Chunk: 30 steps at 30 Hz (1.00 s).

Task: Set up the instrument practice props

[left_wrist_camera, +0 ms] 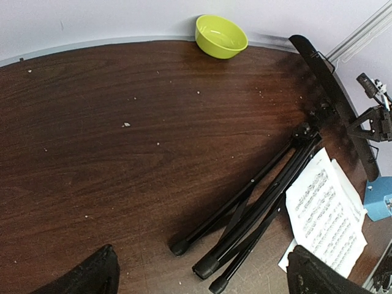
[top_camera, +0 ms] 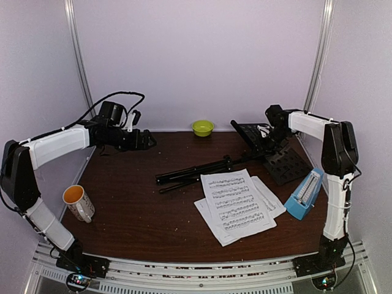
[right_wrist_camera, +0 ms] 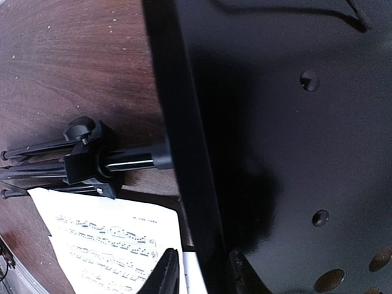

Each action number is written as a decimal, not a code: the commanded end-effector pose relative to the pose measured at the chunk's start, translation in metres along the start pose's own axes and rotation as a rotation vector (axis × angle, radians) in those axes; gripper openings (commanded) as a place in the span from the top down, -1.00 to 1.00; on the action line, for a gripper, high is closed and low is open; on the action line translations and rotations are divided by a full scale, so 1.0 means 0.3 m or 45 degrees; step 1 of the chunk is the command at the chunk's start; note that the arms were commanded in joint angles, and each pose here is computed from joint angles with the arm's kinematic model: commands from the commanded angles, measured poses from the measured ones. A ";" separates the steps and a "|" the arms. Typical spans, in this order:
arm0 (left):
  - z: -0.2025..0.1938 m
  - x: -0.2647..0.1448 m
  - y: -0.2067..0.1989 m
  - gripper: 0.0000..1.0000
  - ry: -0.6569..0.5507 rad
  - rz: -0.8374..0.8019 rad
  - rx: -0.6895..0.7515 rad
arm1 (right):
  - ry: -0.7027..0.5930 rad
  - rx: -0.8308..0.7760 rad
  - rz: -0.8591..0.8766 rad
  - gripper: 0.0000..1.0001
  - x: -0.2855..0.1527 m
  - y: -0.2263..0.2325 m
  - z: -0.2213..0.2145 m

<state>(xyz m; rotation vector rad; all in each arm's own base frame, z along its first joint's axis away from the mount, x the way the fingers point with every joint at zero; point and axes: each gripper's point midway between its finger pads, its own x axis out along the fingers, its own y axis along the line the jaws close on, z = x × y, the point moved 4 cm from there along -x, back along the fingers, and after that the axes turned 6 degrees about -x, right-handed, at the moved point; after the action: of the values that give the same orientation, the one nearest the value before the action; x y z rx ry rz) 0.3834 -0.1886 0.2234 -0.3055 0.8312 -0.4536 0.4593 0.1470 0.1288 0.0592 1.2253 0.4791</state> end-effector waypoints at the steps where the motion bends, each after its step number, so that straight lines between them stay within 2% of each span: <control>1: 0.044 -0.009 -0.029 -0.96 -0.050 -0.034 0.018 | 0.048 -0.019 -0.024 0.50 0.025 0.002 -0.006; 10: 0.046 -0.008 -0.026 -0.96 -0.056 -0.026 0.018 | 0.000 -0.066 -0.108 0.99 -0.030 -0.009 0.028; 18: 0.057 -0.008 -0.028 -0.96 -0.065 -0.018 0.025 | -0.148 -0.129 -0.214 1.00 -0.174 0.011 0.104; 30: 0.071 -0.030 -0.028 -0.96 -0.090 0.007 0.030 | -0.512 -0.282 -0.454 1.00 -0.503 0.144 0.218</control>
<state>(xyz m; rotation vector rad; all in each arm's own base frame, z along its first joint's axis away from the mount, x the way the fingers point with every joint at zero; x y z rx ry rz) 0.3875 -0.1881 0.2321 -0.3029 0.8065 -0.4443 0.4570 0.1403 0.1706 -0.1793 1.1480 0.3344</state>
